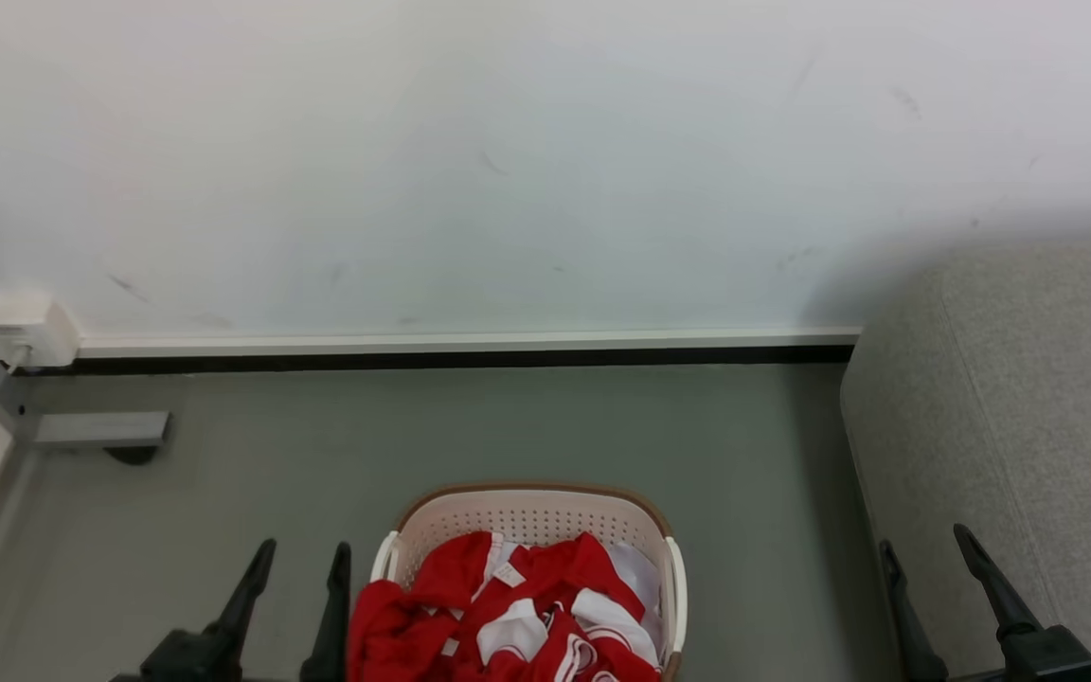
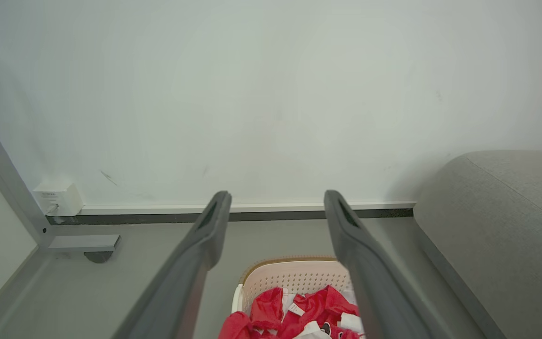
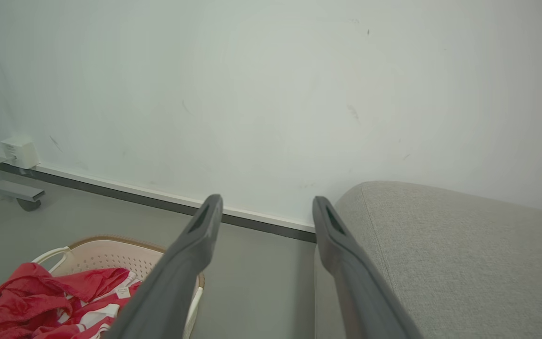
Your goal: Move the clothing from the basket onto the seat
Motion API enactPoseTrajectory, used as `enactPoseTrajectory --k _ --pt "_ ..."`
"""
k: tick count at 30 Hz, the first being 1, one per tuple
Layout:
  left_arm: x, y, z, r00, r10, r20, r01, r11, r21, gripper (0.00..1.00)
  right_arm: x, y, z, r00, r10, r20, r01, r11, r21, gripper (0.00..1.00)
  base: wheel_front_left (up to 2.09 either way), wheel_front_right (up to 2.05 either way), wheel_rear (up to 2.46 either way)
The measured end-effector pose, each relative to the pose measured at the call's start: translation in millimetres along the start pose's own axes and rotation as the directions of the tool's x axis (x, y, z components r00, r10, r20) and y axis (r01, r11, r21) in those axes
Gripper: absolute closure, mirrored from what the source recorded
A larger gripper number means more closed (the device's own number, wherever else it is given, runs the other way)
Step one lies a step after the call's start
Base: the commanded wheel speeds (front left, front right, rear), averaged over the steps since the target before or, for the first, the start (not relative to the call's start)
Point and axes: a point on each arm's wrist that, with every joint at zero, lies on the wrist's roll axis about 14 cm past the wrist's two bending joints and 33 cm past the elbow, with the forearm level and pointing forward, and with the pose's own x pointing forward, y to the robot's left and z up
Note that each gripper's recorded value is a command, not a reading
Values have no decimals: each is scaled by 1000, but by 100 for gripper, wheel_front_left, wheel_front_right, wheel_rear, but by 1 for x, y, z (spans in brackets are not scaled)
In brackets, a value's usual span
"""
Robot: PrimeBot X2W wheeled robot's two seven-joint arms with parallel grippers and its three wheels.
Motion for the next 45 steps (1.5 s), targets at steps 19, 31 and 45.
enactPoseTrajectory --k 19,31,45 --pt "116 -101 -101 877 -363 -314 370 928 -39 0 57 -37 1 997 -78 28 78 996 -33 0 0 0 0" --pt "121 -133 -234 637 -442 -632 428 884 -187 0 92 -59 -51 991 -114 -69 109 992 -66 0 0 0 0" --pt "84 -149 -306 401 -456 -795 413 864 -287 0 93 -69 -86 980 -135 -149 125 989 -75 0 0 0 0"
